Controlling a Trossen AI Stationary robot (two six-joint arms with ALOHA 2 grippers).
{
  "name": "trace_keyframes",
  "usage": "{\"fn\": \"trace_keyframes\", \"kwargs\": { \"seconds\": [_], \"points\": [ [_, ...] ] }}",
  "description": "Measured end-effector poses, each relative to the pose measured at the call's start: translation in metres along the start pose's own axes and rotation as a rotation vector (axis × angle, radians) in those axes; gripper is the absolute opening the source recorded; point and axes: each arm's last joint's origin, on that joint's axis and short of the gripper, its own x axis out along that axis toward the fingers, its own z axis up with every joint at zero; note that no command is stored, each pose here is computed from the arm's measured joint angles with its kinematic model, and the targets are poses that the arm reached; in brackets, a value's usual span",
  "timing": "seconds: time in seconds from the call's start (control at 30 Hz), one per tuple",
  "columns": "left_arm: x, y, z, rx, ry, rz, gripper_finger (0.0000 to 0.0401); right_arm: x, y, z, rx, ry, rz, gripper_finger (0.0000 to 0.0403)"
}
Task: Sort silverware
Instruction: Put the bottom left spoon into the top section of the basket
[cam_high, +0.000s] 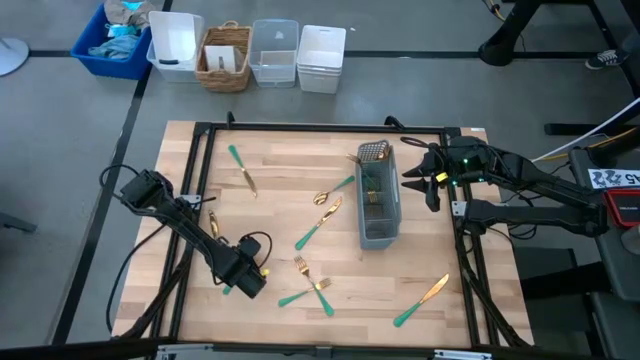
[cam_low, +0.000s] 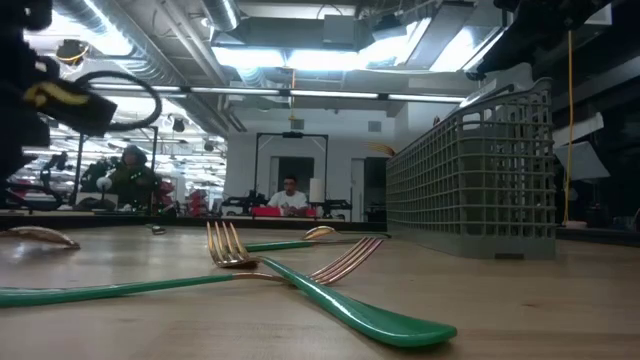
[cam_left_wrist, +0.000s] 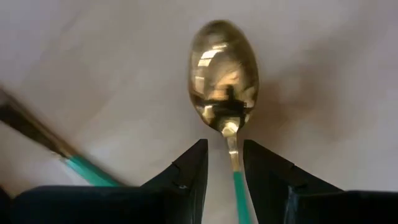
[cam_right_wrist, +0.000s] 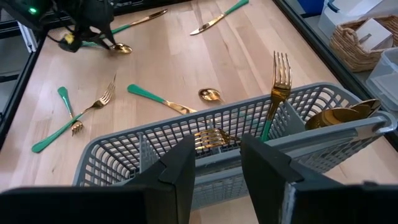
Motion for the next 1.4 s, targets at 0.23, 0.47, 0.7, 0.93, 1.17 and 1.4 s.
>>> {"fn": "trace_keyframes", "kwargs": {
  "seconds": [0.23, 0.47, 0.7, 0.93, 1.17, 1.4],
  "points": [
    [0.008, 0.002, -0.001, -0.008, -0.006, -0.03, 0.0071, 0.0, 0.0, 0.0, 0.0, 0.0, 0.0, 0.0129],
    [0.007, 0.0, -0.001, -0.015, -0.035, -0.063, 0.0011, 0.0, 0.0, 0.0, 0.0, 0.001, 0.0, 0.0129],
    [-0.013, -0.009, 0.01, -0.042, -0.249, -0.206, 0.0006, 0.0, 0.0, 0.0, 0.0, 0.0, 0.0, 0.0129],
    [-0.053, -0.01, 0.032, -0.053, -0.636, -0.396, 0.0004, 0.0, 0.0, 0.0, 0.0, -0.001, 0.0, 0.0129],
    [-0.075, -0.034, 0.094, -0.027, -1.057, -0.432, 0.0004, 0.0, 0.0, 0.0, 0.0, -0.002, 0.0, 0.0129],
    [-0.083, -0.038, 0.184, 0.085, -1.429, -0.576, 0.0004, 0.0, 0.0, 0.0, 0.003, 0.004, 0.008, 0.0129]
  ]
}}
